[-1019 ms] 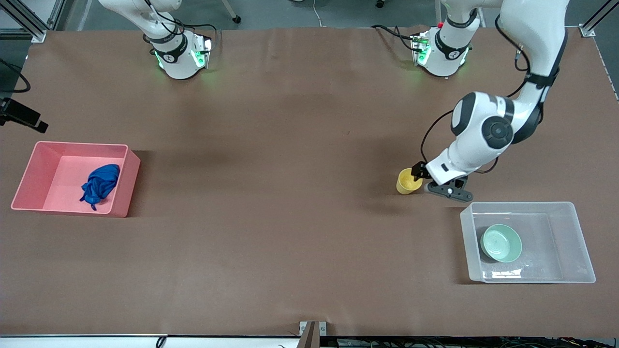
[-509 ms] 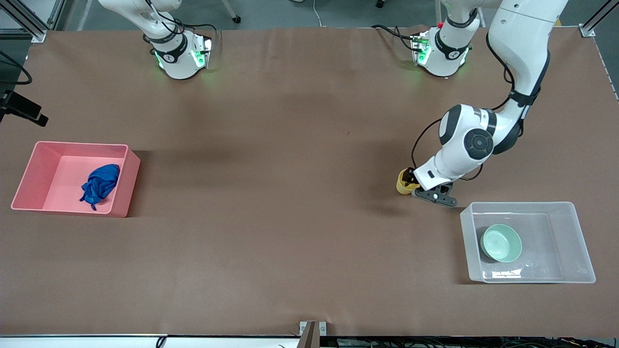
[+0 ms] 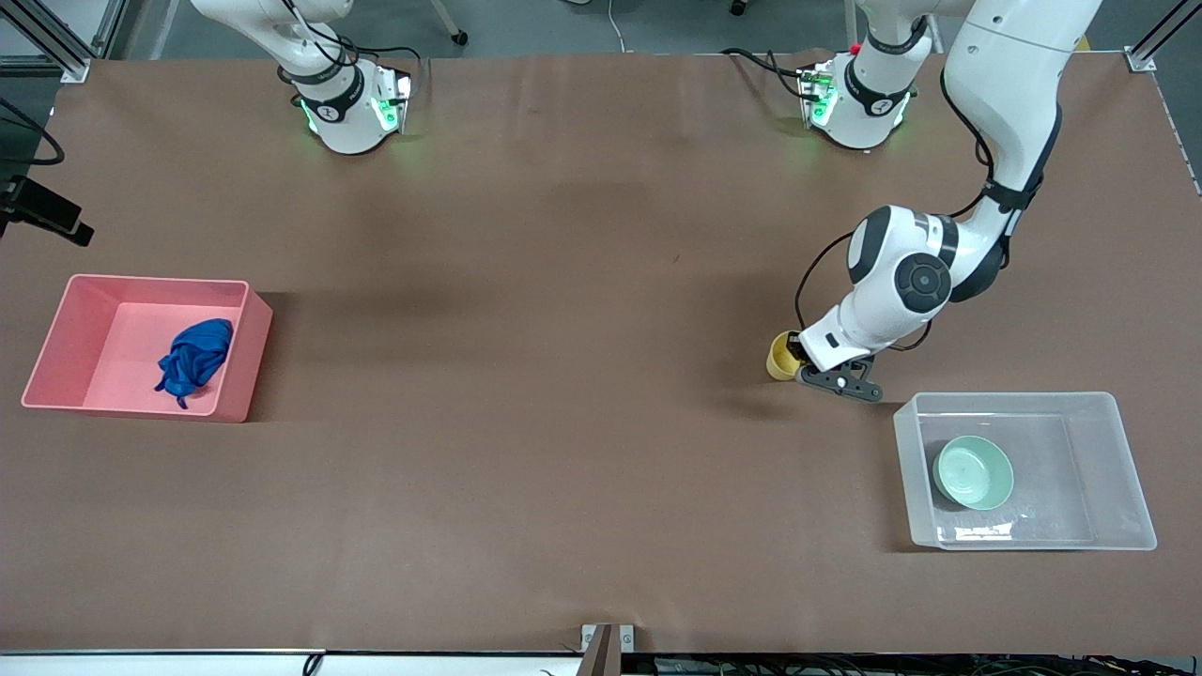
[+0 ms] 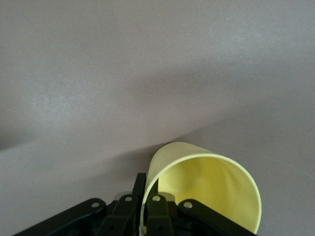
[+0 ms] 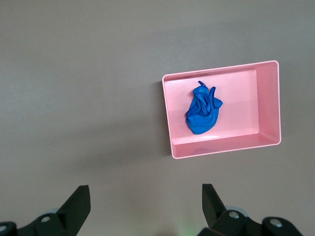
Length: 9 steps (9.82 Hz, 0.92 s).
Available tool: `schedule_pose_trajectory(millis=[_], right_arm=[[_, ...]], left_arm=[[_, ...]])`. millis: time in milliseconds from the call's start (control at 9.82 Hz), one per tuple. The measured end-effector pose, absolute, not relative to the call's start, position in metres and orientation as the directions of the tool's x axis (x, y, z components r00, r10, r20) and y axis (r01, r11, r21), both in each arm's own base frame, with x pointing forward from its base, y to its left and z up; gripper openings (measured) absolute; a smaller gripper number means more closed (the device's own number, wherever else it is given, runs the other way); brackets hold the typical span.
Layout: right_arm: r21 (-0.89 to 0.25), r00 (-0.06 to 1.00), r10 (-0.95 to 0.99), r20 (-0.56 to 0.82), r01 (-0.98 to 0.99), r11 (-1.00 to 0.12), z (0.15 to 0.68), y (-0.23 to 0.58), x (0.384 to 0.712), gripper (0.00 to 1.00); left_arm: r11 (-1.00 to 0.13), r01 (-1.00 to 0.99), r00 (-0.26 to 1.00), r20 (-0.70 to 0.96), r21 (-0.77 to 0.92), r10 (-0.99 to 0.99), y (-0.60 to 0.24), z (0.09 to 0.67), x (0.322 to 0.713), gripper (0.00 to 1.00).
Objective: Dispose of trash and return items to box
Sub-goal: 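Carry the yellow cup with the left gripper and set it in the bowl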
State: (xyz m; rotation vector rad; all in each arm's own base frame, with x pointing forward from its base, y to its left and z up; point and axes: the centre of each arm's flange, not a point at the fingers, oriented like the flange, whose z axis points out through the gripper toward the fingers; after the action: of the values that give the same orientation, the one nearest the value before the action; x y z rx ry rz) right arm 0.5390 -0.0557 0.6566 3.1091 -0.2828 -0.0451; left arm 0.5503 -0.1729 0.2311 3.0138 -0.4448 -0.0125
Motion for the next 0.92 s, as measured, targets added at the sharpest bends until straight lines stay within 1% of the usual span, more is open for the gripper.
schedule_pose_trajectory(millis=[204,407,509,611,713,917], right_arm=[[0.021,0.983,-0.183,-0.027,-0.183,-0.983,0.657,-0.057,0.539,1.0],[0.021,0.983,-0.184,-0.027,-0.183,-0.983,0.657,-0.057,0.539,1.0],[0.021,0.983,-0.182,-0.024,-0.182,-0.983,0.658,-0.058,0.539,1.0],[0.021,0.984,-0.179,-0.019,-0.179,-0.984,0.661,-0.058,0.539,1.0],[0.02,0.984,-0.178,-0.01,-0.178,-0.984,0.664,-0.059,0.538,1.0],[0.019,0.984,-0.176,0.004,-0.176,-0.984,0.671,-0.06,0.538,1.0]], left_arm=[[-0.957,-0.281,0.959,0.041,0.076,-0.279,-0.166,0.288,0.565,0.04],[-0.972,-0.228,0.969,0.107,0.053,-0.221,-0.134,0.355,0.599,0.04],[-0.983,-0.179,0.974,0.149,0.041,-0.171,-0.105,0.38,0.62,0.04],[-0.992,-0.124,0.977,0.179,0.025,-0.118,-0.069,0.393,0.639,0.04],[-0.995,-0.101,0.976,0.196,0.004,-0.098,-0.035,0.394,0.658,0.04],[-0.992,-0.126,0.97,0.208,-0.02,-0.127,0.026,0.37,0.699,0.04]])
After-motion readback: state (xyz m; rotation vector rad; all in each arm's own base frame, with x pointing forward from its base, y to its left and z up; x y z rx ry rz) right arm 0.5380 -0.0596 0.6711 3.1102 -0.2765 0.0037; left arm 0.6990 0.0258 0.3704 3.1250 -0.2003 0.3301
